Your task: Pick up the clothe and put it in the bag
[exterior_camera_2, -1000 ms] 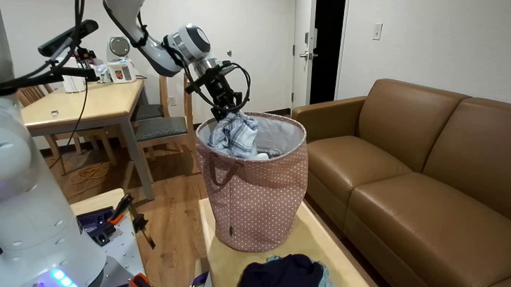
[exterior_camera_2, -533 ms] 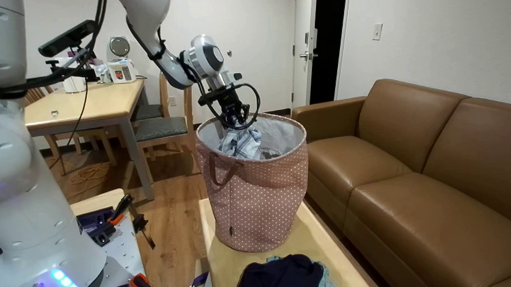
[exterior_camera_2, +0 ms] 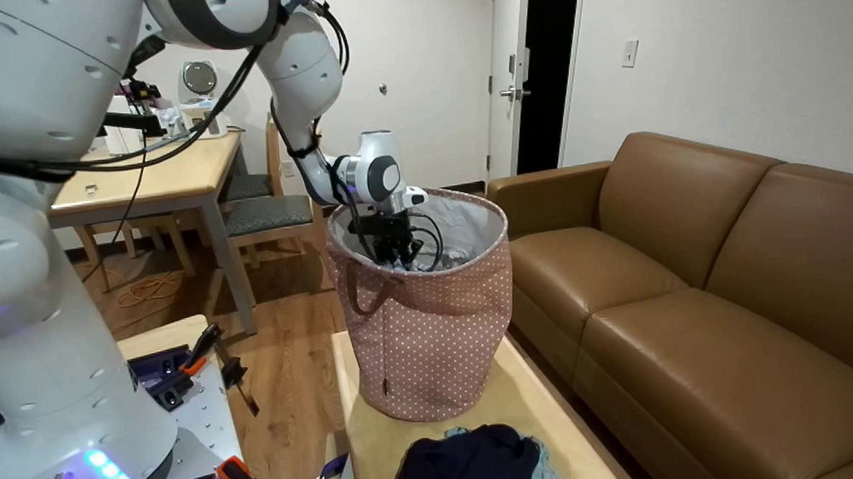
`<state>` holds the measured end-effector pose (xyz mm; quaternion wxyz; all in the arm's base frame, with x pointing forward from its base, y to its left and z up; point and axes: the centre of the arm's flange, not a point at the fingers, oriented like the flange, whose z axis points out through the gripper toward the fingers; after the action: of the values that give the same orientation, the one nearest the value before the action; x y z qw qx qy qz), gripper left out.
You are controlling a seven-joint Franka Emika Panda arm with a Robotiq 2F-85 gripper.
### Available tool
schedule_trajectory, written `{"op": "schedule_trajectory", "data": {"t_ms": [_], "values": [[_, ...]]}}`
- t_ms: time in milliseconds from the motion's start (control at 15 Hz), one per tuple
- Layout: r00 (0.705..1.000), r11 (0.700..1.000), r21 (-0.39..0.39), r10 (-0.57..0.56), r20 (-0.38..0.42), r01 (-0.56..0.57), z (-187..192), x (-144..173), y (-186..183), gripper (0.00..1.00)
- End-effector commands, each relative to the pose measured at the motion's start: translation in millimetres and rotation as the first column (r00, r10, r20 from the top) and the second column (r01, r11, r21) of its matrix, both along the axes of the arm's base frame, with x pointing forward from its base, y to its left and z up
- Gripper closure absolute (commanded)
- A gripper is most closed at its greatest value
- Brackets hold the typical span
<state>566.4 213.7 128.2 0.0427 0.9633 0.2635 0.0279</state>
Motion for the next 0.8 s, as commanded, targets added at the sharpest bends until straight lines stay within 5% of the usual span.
{"op": "schedule_trajectory", "data": {"t_ms": [0, 67, 133, 533, 600, 733], "values": [[0.999, 1.000, 0.014, -0.021, -0.044, 0.021, -26, 15, 6, 0.93], [0.999, 1.000, 0.020, -0.020, -0.051, 0.021, -29, 16, 8, 0.93], [0.999, 0.999, 0.031, -0.017, -0.050, 0.018, -31, 17, 9, 0.65], [0.997, 1.000, -0.012, 0.020, -0.076, -0.021, -33, 19, 11, 0.32], [0.995, 0.999, -0.011, 0.032, -0.097, -0.033, 19, -12, 1, 0.27], [0.993, 0.997, -0.064, 0.033, -0.109, -0.040, 49, -30, -5, 0.13]]}}
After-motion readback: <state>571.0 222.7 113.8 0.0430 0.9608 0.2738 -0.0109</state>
